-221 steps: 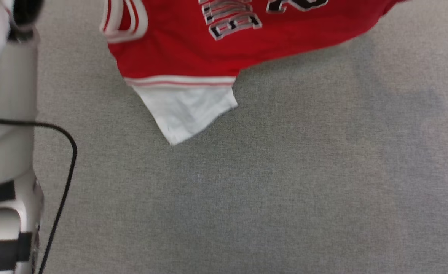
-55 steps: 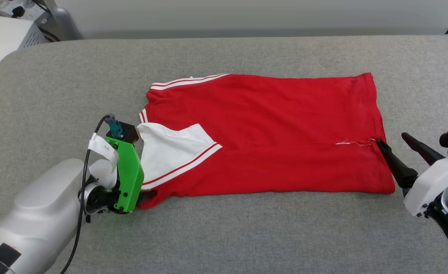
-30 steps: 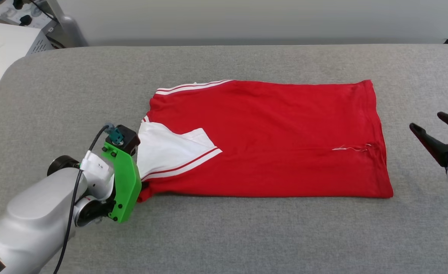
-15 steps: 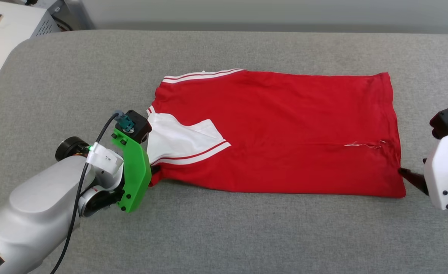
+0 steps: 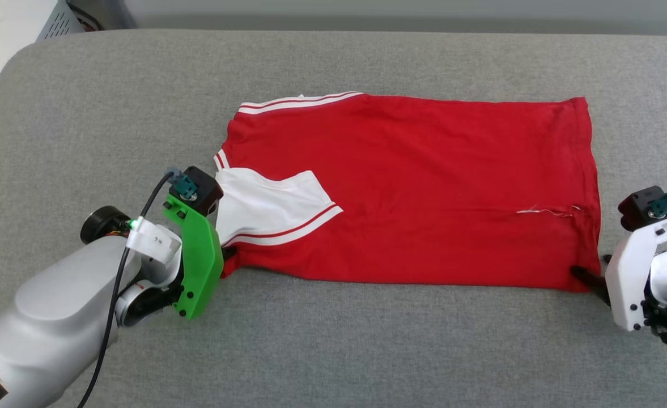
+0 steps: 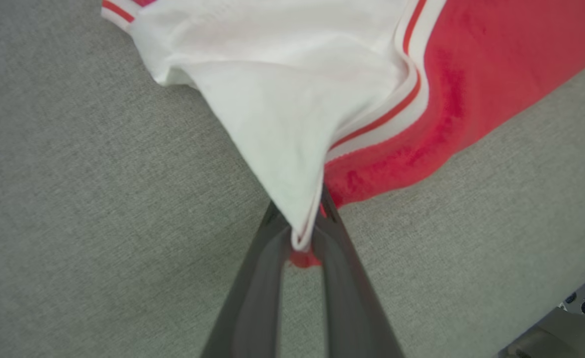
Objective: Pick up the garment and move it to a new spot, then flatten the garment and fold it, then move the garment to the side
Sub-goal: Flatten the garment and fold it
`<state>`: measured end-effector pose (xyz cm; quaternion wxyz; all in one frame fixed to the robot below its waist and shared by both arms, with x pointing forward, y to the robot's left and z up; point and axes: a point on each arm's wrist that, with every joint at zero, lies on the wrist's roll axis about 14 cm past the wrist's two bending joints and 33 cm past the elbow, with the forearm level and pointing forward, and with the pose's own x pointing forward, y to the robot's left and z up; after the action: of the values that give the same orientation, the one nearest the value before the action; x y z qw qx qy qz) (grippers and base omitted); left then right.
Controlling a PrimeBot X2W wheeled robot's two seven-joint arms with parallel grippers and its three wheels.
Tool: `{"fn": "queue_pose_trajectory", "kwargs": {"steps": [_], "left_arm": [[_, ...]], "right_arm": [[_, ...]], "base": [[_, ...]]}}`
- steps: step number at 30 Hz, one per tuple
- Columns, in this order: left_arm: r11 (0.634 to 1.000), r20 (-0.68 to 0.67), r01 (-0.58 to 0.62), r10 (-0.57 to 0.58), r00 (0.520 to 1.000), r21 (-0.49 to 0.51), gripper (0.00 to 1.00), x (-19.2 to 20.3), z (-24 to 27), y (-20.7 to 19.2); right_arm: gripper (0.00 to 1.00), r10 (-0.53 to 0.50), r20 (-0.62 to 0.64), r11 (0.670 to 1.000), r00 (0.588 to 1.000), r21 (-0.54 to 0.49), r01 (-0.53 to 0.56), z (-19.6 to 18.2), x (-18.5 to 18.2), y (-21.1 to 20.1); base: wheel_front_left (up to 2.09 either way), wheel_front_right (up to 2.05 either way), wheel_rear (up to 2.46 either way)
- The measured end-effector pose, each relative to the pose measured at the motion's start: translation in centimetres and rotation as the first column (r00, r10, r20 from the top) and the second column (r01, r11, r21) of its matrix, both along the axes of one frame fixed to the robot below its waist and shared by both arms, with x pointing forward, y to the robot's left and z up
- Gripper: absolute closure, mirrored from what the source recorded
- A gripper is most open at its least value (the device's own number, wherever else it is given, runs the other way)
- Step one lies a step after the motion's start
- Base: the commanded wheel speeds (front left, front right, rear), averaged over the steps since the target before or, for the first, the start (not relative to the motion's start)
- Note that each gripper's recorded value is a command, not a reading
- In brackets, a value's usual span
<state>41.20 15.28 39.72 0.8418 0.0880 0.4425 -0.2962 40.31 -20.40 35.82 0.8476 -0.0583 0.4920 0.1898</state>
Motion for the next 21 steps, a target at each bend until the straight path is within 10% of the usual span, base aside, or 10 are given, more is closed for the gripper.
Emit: {"fn": "queue_pose_trajectory", "kwargs": {"steps": [21], "left_arm": [[1.000, 0.038, 0.009, -0.009, 0.999, -0.017, 1.00, -6.0, 3.4, 1.0]], "right_arm": [[1.00, -0.025, 0.278, 0.990, 0.960, 0.138, -0.014, 7.8, -2.1, 0.2]], "base": [[0.00, 0.00, 0.00]]}}
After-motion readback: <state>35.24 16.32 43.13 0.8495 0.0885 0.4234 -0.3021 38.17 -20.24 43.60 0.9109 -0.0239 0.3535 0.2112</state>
